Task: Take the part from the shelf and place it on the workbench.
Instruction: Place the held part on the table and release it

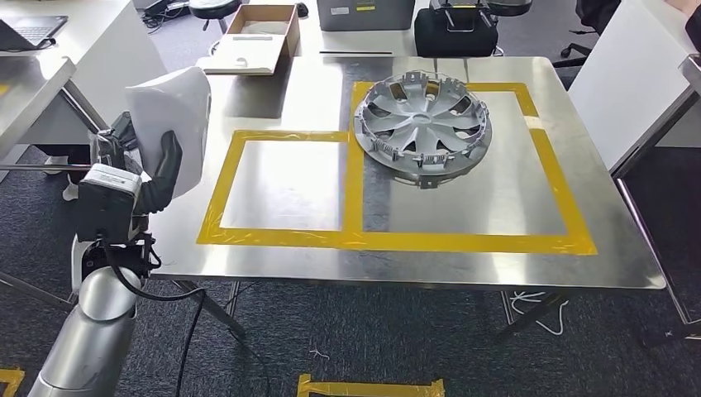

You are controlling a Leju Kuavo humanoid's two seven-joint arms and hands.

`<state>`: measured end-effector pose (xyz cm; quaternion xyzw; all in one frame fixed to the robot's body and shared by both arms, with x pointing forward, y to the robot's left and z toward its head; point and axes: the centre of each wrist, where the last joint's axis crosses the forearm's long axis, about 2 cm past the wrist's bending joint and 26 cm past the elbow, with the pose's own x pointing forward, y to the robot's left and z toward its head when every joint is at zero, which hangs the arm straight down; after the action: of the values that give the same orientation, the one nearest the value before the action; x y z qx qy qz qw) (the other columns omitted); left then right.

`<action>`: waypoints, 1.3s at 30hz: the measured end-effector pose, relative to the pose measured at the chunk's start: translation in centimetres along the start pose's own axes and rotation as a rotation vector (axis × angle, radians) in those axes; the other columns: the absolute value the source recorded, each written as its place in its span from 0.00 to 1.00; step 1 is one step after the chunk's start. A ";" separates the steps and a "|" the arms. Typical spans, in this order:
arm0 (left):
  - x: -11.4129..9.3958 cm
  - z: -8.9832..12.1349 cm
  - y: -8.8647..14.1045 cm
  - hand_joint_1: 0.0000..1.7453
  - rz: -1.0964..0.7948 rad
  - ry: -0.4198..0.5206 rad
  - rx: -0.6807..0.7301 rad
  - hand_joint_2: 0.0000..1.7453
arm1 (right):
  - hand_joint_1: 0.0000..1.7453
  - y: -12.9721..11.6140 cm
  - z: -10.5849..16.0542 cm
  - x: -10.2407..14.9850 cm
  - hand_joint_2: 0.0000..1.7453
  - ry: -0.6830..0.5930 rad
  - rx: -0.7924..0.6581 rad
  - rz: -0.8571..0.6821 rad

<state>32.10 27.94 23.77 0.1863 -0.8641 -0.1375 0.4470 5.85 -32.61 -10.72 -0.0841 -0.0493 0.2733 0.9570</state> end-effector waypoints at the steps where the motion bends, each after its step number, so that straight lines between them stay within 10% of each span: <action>1: -0.1 0.0 0.1 1.00 -0.018 0.004 0.004 1.00 | 0.00 0.1 0.0 0.0 1.00 0.000 0.001 -0.002; 22: -3.7 -0.6 3.5 1.00 -0.522 0.175 -0.045 1.00 | 0.00 0.6 0.1 0.7 1.00 0.002 0.008 0.016; 39: -9.2 -10.6 6.4 1.00 -0.822 0.246 -0.251 1.00 | 0.00 -0.5 0.2 2.6 1.00 -0.013 0.016 0.090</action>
<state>44.44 37.02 25.66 0.4736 -0.6352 -0.3844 0.4737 8.30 -31.61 -10.34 -0.0769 -0.0496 0.3171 0.9440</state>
